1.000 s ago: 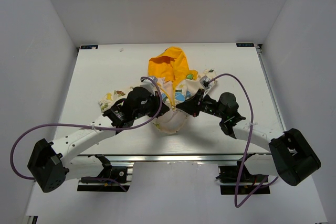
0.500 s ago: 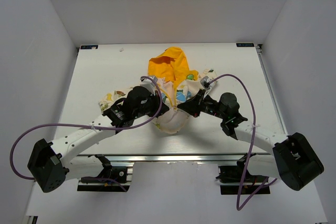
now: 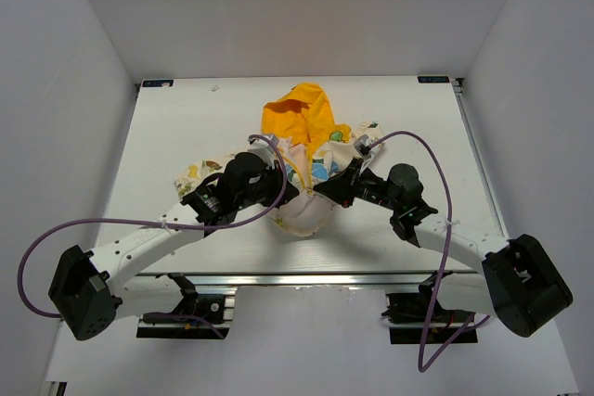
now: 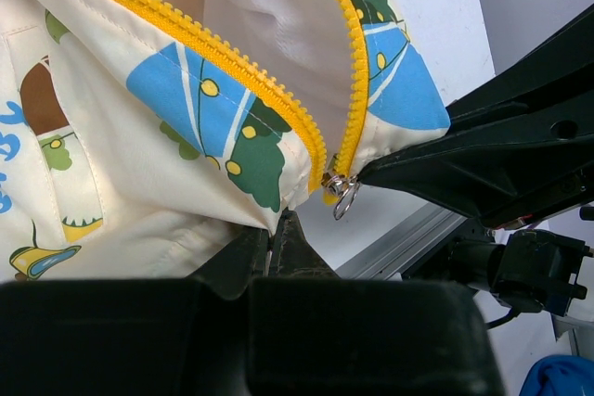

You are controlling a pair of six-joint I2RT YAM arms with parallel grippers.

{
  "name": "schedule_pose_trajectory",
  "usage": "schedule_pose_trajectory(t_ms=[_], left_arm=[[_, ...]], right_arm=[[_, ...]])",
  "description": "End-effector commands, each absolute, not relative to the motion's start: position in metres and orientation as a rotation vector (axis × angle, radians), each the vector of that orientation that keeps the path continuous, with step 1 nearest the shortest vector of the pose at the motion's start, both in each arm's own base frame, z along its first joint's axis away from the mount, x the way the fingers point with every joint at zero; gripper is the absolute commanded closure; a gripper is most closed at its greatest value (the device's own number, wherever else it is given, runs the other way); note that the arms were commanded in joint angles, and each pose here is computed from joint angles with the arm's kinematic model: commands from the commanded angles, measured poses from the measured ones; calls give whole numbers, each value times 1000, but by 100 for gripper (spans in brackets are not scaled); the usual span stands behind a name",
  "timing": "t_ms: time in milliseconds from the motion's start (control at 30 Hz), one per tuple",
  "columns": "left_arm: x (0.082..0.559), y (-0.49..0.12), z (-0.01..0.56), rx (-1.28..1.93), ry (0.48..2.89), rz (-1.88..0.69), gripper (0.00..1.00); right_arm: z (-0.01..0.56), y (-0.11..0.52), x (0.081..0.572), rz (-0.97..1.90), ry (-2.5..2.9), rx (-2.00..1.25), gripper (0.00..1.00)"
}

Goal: Zip up the jacket

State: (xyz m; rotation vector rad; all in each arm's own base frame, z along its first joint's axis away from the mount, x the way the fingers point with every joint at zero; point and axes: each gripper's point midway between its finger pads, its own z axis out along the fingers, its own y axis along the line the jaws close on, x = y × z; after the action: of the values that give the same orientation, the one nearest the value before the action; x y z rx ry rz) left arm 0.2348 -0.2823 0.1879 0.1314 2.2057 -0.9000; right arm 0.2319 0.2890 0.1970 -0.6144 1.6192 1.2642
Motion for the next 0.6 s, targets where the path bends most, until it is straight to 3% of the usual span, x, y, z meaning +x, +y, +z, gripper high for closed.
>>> schedule_pose_trajectory(t_ms=[0, 567], left_arm=[[238, -286, 221, 138, 2119, -938, 100], [238, -287, 222, 138, 2111, -952, 100]], right_arm=[[210, 289, 234, 1241, 1554, -641, 100], [213, 291, 232, 1247, 1542, -667, 100]])
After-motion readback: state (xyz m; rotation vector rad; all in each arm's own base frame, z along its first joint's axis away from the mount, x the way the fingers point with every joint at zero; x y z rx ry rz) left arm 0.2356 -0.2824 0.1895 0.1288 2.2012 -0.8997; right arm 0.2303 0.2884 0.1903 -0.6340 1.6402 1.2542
